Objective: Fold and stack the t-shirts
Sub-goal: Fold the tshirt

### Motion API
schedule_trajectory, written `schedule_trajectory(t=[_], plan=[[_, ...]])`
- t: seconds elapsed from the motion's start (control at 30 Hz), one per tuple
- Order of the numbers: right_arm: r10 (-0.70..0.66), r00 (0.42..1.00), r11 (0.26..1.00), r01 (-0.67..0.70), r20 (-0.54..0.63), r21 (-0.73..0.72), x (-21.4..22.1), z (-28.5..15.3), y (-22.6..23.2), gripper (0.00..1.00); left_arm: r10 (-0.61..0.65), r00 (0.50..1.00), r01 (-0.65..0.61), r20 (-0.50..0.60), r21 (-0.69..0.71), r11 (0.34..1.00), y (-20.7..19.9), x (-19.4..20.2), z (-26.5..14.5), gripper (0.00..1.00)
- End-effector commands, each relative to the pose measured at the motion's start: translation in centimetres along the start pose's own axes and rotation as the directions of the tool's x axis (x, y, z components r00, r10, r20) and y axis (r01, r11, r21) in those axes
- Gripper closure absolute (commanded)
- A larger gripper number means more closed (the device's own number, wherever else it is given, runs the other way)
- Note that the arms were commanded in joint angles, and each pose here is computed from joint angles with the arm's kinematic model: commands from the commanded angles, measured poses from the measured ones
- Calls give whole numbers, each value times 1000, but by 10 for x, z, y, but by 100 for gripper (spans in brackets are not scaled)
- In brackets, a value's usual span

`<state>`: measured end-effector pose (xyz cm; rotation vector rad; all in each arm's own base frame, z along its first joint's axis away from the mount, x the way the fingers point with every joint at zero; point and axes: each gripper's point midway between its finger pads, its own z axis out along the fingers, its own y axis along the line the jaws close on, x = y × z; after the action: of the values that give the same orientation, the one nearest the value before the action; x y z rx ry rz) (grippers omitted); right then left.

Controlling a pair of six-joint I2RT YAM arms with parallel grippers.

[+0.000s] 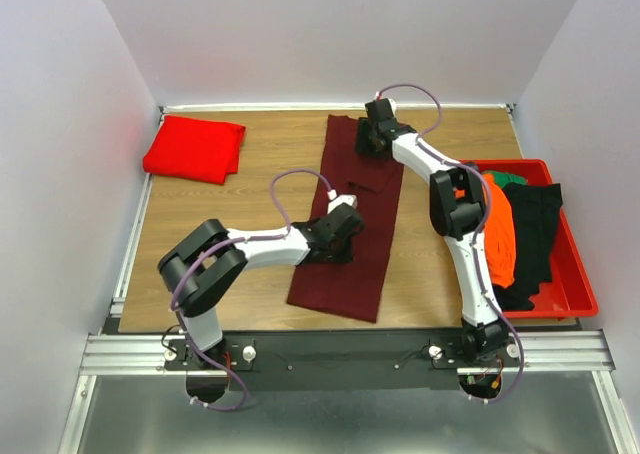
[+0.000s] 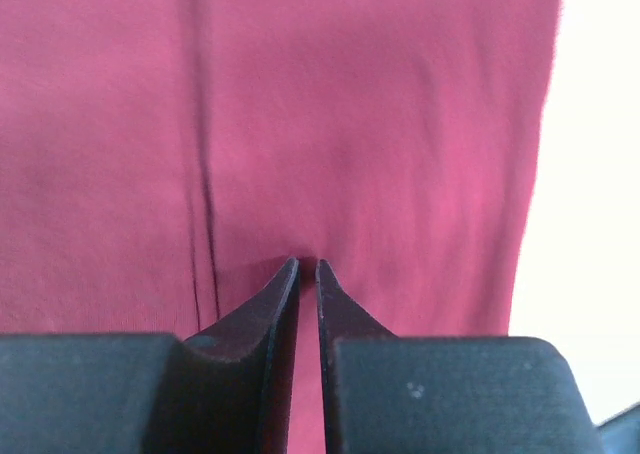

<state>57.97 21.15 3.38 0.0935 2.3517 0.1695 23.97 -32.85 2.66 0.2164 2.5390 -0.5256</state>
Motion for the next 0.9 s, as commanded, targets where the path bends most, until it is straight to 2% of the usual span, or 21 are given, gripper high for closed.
schedule_trajectory(t=[0.0, 0.13, 0.23, 0.37, 0.4, 0.47, 0.5, 0.53, 0.6, 0.63, 0.67, 0.7, 0.73, 0.8, 0.87], plan=[[-105, 990, 993, 100, -93, -58, 34, 43, 2, 25, -1, 1000, 6, -27, 190, 982, -53, -13, 8, 81], [-125, 992, 985, 122, -21, -118, 5, 47, 20, 11, -8, 1000, 7, 0, 237, 972, -73, -34, 14, 81], [-120, 993, 981, 121, 14, -151, -12, 39, 30, 6, -23, 999, 13, 36, 245, 969, -72, -52, 9, 80], [-100, 989, 979, 117, 104, -168, -58, 3, 42, 3, -36, 990, -6, 138, 289, 957, -77, -87, -26, 70], [-87, 986, 977, 113, 146, -178, -79, -16, 45, 3, -37, 987, -10, 156, 293, 956, -76, -92, -33, 65], [-57, 985, 980, 86, 164, -178, -91, -34, 45, 2, -57, 976, -6, 210, 288, 958, -69, -108, -53, 63], [-16, 978, 981, 56, 206, -188, -113, -63, 49, 3, -64, 977, 6, 202, 274, 962, -62, -105, -56, 62], [-9, 984, 982, 42, 176, -184, -102, -66, 45, 3, -102, 962, 41, 252, 237, 971, -46, -120, -66, 61], [41, 987, 980, -9, 155, -200, -99, -85, 45, 4, -129, 955, 72, 267, 214, 974, -27, -125, -72, 62], [55, 983, 973, -14, 172, -230, -108, -113, 48, 7, -138, 954, 86, 268, 195, 977, -14, -121, -72, 61], [57, 986, 971, -19, 156, -239, -101, -121, 48, 10, -149, 946, 93, 289, 198, 976, -9, -125, -82, 61], [58, 995, 977, -41, 76, -211, -66, -112, 37, 13, -154, 941, 101, 300, 185, 978, -1, -127, -83, 62], [60, 994, 973, -39, 86, -227, -66, -132, 41, 21, -146, 941, 99, 304, 166, 981, 5, -123, -83, 63], [46, 998, 975, -34, 48, -221, -40, -136, 40, 30, -133, 945, 88, 299, 158, 983, 9, -117, -86, 64], [8, 1000, 973, -6, 7, -230, -5, -140, 46, 32, -100, 956, 64, 277, 136, 989, 13, -101, -81, 64]])
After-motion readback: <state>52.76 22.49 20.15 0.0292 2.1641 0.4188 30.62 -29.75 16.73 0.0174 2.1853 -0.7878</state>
